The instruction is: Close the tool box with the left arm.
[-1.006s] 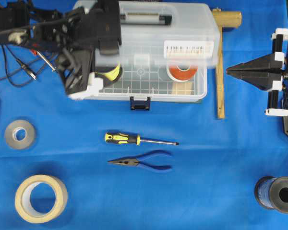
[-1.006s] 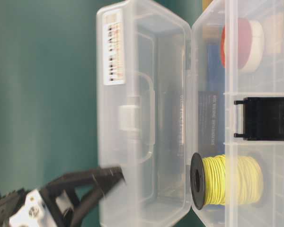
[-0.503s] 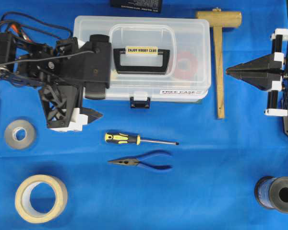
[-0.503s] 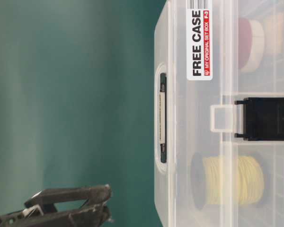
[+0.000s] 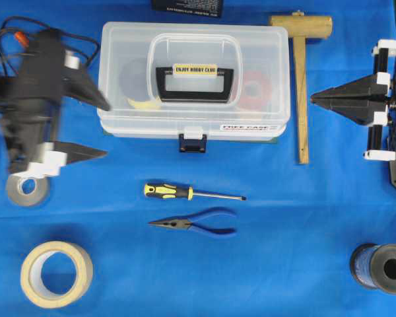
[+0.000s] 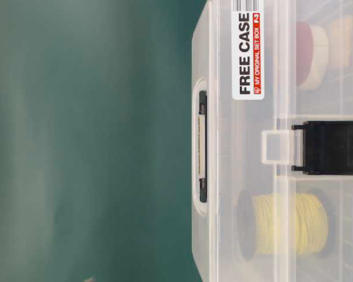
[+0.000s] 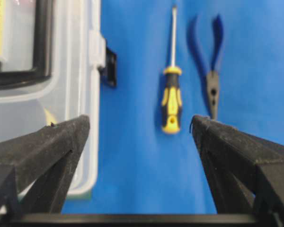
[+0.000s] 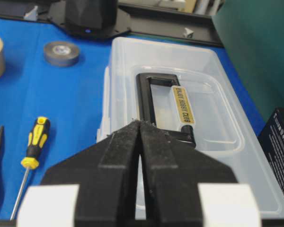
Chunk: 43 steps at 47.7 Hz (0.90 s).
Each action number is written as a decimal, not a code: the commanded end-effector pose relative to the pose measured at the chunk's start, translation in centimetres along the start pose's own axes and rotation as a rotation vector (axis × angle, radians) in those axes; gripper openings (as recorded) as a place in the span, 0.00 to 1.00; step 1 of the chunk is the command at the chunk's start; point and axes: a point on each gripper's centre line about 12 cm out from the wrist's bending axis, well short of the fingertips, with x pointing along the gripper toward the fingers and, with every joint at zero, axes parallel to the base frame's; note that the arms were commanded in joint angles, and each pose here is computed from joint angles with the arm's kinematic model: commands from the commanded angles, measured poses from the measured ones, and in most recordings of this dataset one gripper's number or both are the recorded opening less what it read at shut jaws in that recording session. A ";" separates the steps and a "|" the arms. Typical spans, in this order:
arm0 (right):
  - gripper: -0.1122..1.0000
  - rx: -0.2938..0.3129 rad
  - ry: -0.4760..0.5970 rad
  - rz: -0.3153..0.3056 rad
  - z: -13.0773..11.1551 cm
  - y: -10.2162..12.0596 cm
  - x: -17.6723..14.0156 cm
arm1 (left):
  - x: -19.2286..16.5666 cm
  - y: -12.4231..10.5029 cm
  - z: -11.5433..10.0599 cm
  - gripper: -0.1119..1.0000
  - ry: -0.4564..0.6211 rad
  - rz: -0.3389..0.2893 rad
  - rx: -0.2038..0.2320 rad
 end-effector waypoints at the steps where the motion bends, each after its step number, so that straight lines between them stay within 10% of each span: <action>1: 0.10 0.002 -0.009 -0.002 0.3 0.0 0.1 | -2.0 -0.1 -0.4 0.92 -0.126 -0.002 0.000; 27: 0.10 0.000 -0.015 -0.003 0.4 -0.1 0.1 | -4.0 0.2 -11.7 0.92 -0.488 -0.004 -0.037; 43: 0.10 0.003 -0.011 -0.002 0.4 0.0 0.1 | -3.0 0.2 -14.8 0.92 -0.472 -0.003 -0.040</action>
